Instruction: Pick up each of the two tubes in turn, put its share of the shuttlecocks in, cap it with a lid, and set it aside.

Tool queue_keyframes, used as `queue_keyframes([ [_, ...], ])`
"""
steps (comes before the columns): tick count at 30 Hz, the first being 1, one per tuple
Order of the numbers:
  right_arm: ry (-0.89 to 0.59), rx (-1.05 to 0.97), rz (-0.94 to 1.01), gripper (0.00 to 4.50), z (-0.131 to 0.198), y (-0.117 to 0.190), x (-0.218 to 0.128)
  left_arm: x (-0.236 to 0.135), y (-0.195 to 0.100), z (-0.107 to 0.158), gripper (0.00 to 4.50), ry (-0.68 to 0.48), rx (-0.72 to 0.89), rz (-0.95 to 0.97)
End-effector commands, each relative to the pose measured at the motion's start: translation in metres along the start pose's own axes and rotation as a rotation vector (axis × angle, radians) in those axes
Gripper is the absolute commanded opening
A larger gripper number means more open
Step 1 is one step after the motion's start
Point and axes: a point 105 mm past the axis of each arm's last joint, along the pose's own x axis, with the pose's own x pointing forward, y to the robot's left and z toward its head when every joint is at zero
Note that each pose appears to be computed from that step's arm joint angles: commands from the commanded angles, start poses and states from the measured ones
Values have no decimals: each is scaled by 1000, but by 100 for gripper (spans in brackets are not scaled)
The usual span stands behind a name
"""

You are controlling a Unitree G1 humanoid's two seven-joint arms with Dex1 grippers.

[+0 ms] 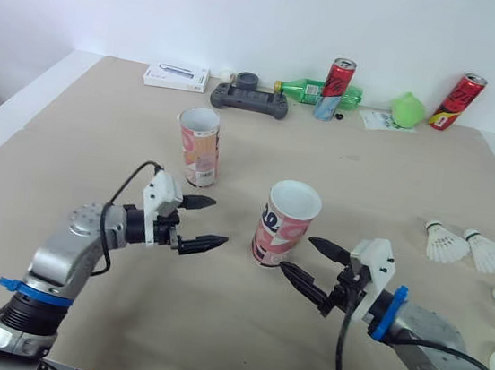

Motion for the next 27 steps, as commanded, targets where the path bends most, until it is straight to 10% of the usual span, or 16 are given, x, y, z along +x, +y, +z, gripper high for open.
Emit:
queue_keyframes([
  [1,-39,-27,-4,441,0,-4,9,0,-8,33,450,-74,47,-44],
  [27,-125,0,115,441,-2,3,95,-9,-17,29,450,-24,7,-32],
])
